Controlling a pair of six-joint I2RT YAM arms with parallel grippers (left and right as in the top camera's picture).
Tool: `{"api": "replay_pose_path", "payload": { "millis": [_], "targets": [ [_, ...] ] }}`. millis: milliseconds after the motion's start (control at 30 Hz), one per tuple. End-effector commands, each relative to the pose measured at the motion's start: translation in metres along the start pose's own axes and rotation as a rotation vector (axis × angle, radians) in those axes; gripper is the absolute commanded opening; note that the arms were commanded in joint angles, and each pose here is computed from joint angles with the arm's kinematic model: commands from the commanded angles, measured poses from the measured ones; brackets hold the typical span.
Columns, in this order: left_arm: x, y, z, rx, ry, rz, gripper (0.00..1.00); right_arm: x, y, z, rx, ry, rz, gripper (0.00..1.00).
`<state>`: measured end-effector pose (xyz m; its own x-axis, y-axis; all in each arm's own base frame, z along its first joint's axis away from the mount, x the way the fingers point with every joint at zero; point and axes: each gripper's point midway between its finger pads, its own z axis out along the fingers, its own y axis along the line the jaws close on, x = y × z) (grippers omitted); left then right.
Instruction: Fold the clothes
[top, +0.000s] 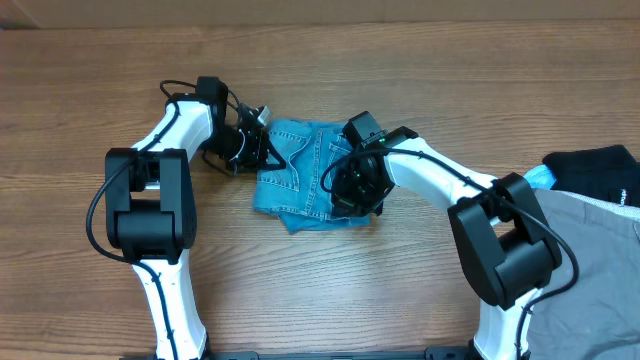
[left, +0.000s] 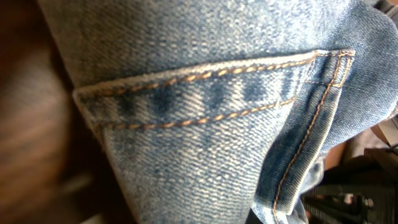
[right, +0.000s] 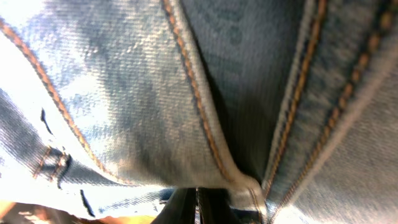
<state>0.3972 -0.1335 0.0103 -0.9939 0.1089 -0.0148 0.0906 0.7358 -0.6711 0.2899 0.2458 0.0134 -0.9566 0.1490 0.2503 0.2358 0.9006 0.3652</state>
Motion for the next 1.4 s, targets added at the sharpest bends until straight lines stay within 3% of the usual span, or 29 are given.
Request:
{"api": "replay_pose_path", "payload": {
  "millis": [0, 133, 267, 433, 567, 733, 933, 1233, 1300, 1367],
  "targets": [
    [0.007, 0.007, -0.01, 0.023, 0.006, -0.021, 0.04, -0.015, -0.015, -0.056, 0.14, -0.195, -0.116, 0.07],
    [-0.037, 0.02, -0.098, 0.004, -0.25, -0.149, 0.04, -0.009, -0.002, -0.126, 0.068, -0.328, -0.139, 0.09],
    [-0.061, 0.078, -0.178, -0.05, -0.488, -0.394, 0.04, -0.003, 0.003, -0.152, 0.027, -0.386, -0.152, 0.09],
    [-0.034, 0.193, -0.286, -0.071, -0.814, -0.811, 0.04, 0.006, -0.003, -0.152, 0.043, -0.359, -0.138, 0.09],
    [-0.008, 0.239, -0.336, -0.072, -0.969, -0.93, 0.04, 0.008, -0.005, -0.151, 0.05, -0.349, -0.134, 0.09],
    [0.017, 0.273, -0.326, -0.214, -0.962, -1.044, 0.05, 0.006, -0.003, -0.152, 0.043, -0.359, -0.138, 0.09],
    [0.008, 0.286, -0.26, -0.17, -0.824, -1.124, 0.04, 0.005, -0.003, -0.152, 0.045, -0.361, -0.137, 0.09],
    [-0.03, 0.253, -0.204, -0.132, -0.712, -1.002, 0.04, 0.006, -0.004, -0.152, 0.048, -0.358, -0.136, 0.09],
    [-0.029, 0.243, -0.194, -0.129, -0.67, -1.007, 0.11, 0.006, -0.004, -0.152, 0.047, -0.358, -0.136, 0.09],
    [-0.019, 0.24, -0.185, -0.135, -0.619, -1.066, 0.12, 0.006, -0.004, -0.152, 0.048, -0.358, -0.136, 0.09]
  ]
}}
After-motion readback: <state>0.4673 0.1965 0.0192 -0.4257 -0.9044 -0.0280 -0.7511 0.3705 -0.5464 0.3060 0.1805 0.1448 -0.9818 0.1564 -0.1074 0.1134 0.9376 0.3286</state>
